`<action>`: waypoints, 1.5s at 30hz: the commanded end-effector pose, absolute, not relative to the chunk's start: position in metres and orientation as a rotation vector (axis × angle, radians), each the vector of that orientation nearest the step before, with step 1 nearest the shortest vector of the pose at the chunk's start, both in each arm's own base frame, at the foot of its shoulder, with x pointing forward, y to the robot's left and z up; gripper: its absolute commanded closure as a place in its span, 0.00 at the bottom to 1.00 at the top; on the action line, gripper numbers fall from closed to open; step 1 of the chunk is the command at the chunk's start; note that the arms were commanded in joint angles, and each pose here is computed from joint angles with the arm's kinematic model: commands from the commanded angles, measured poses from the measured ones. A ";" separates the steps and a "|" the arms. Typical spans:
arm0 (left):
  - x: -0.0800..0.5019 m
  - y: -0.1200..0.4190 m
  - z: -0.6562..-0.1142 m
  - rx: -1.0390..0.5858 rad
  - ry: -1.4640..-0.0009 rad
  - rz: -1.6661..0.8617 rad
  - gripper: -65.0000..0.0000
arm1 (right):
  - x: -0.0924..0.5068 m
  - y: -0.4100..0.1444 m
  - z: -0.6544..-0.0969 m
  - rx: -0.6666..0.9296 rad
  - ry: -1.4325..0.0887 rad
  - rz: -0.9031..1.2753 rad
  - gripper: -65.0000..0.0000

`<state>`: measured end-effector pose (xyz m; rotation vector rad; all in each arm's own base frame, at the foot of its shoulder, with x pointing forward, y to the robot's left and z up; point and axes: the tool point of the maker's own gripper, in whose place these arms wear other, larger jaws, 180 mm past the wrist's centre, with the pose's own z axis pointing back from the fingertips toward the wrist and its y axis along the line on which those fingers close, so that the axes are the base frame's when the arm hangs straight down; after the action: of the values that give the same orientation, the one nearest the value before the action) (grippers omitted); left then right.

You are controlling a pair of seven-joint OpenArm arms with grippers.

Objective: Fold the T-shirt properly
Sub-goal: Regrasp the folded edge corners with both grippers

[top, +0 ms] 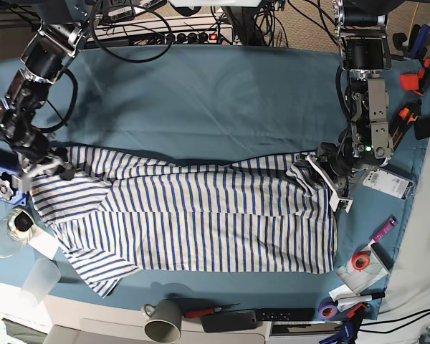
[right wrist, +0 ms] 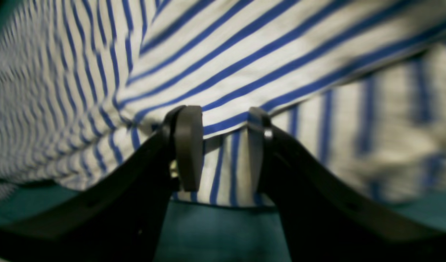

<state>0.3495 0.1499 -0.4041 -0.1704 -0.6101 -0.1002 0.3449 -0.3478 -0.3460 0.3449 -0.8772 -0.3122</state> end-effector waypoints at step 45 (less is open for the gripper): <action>0.336 0.145 -0.412 -0.205 -0.529 -0.099 0.82 | 0.307 -0.404 -0.388 0.225 -0.876 -0.490 0.67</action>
<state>0.3483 0.1452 -0.4031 -0.2114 -0.6052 -0.0882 0.3105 -0.3993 -0.3874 0.2506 -0.9231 -0.5075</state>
